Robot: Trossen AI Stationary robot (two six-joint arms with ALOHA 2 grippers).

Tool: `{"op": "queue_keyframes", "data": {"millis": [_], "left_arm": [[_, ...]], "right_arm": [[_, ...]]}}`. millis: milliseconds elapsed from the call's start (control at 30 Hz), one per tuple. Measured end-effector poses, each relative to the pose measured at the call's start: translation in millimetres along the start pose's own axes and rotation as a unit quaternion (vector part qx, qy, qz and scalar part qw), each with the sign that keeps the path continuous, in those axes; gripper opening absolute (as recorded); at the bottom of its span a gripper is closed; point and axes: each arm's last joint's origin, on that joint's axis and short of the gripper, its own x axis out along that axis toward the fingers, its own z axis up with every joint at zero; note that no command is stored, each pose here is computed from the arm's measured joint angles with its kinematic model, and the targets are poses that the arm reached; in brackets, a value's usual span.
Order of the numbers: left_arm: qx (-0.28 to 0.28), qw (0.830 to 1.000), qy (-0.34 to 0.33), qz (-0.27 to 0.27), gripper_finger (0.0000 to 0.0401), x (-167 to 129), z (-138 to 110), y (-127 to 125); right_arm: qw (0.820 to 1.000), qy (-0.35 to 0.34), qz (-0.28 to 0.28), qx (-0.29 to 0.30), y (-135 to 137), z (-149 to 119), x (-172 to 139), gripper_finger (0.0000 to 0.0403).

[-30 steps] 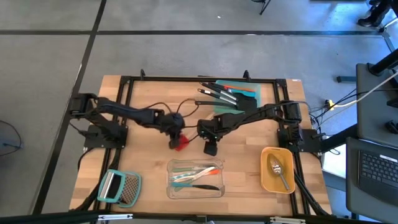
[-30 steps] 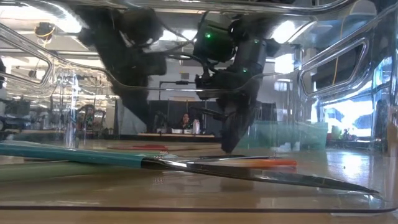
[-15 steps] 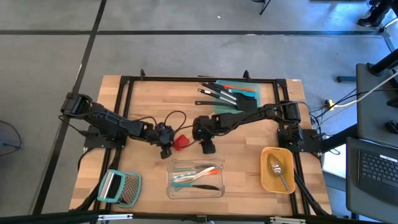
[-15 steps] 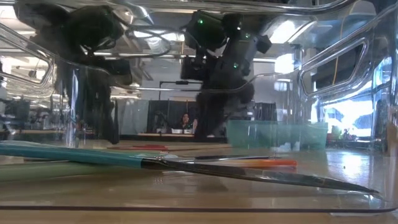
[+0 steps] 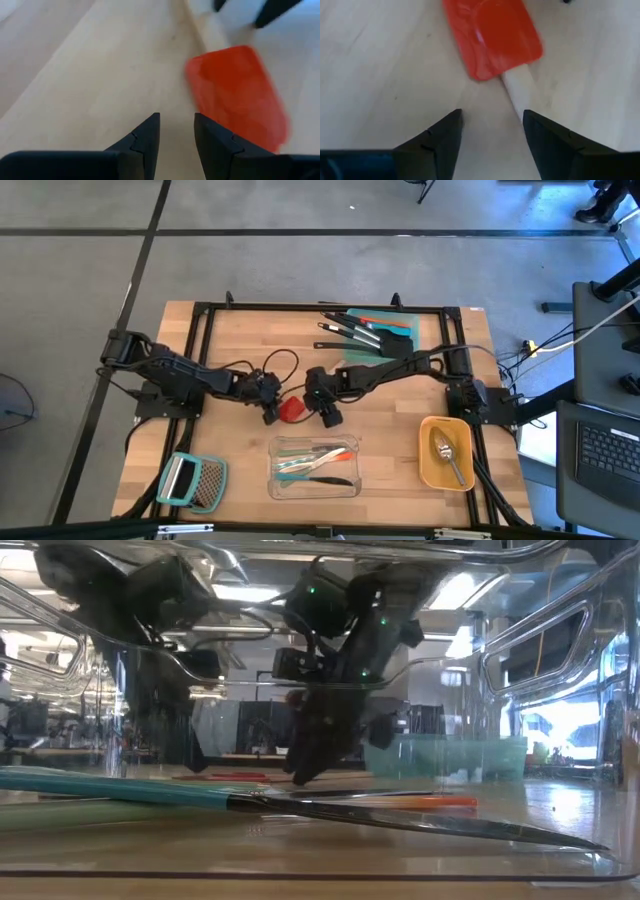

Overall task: Pick & Place Kitchen Items
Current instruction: Put the red spatula into the green bin

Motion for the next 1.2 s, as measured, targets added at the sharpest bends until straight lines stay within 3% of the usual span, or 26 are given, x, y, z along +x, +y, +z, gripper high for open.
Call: {"op": "queue_keyframes", "data": {"millis": [300, 800, 1200], "left_arm": [[-0.015, 0.999, 0.030, -0.007, 0.0114, 12.5, 2.8, 12.7], [-0.051, 0.997, 0.023, -0.046, 0.0114, 16.6, 12.5, 21.6], [-0.066, 0.994, 0.044, -0.073, 0.0114, 23.3, 13.9, 29.4]], "right_arm": [[0.999, 0.001, -0.048, -0.022, 9.7, 5.0, 9.6, 0.0215], [0.996, -0.053, -0.062, -0.022, 10.2, 14.5, 12.4, 0.0215], [0.990, -0.049, -0.129, 0.013, 5.4, 16.8, 11.3, 0.0215]]}}
